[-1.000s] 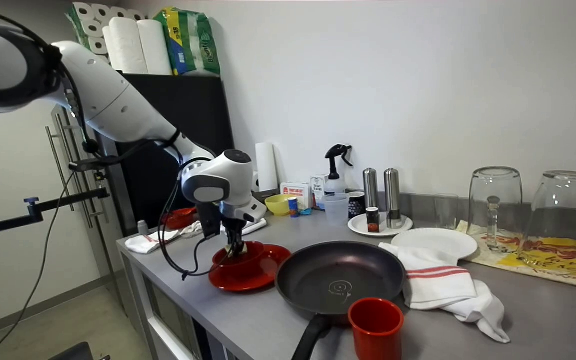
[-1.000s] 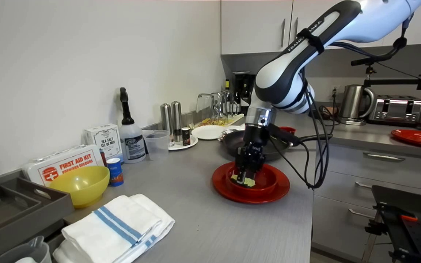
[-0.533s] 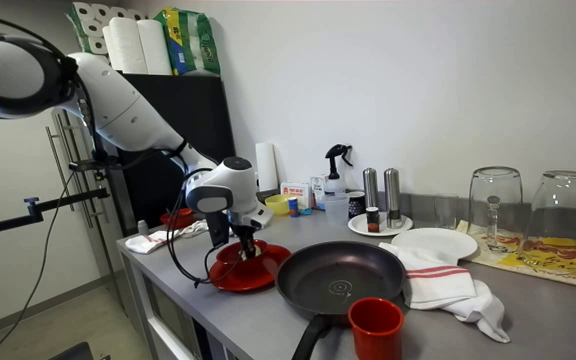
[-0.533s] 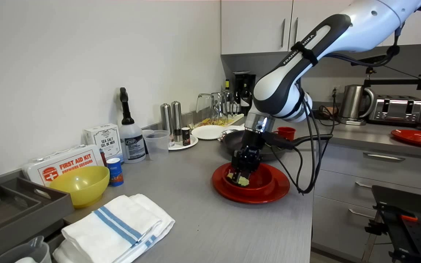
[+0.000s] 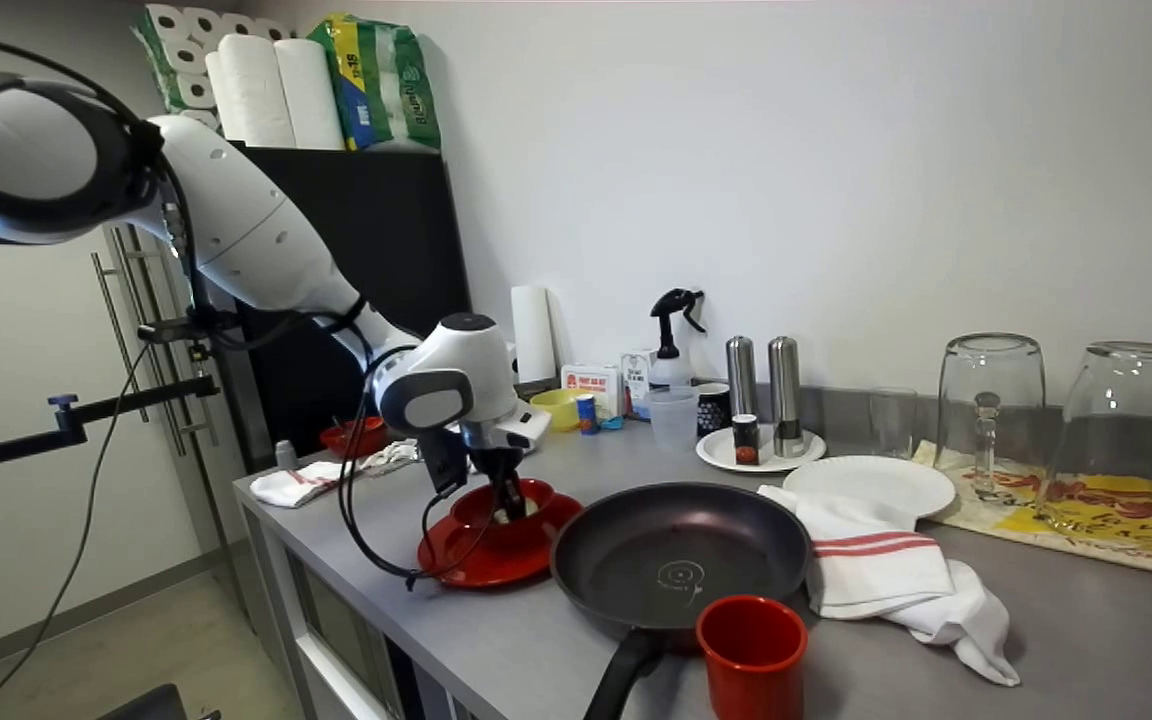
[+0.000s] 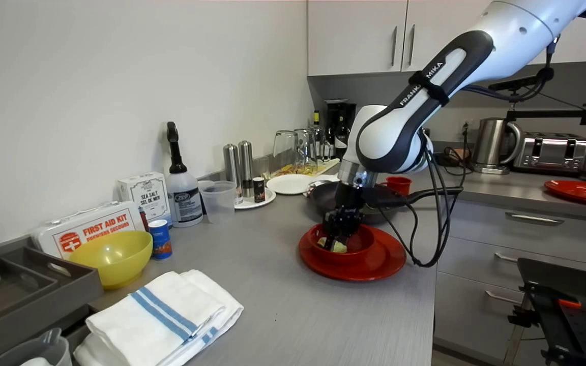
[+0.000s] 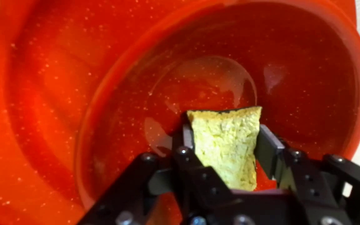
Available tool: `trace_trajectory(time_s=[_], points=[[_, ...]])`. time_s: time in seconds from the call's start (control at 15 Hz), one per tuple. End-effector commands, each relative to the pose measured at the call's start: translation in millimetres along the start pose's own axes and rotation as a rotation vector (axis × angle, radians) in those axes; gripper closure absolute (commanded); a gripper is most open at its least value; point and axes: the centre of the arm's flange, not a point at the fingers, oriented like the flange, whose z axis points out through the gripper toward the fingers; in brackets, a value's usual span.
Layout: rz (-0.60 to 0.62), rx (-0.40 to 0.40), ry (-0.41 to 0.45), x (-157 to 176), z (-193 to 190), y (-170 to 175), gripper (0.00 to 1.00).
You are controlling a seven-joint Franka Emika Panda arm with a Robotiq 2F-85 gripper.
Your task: Clean the plate and the bowl with the sponge
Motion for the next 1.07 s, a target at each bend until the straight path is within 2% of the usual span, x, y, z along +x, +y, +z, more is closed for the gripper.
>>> trace_trajectory(time_s=[0.0,0.4,1.0], points=[[-0.027,-0.171,-0.084,-6.7,7.8,8.1,0.75],[-0.128,-0.391,-0.168,-16.8,2.7,16.9,0.75],[-0.289,-0.592,-0.194,-25.4,-1.2,5.2,0.75]])
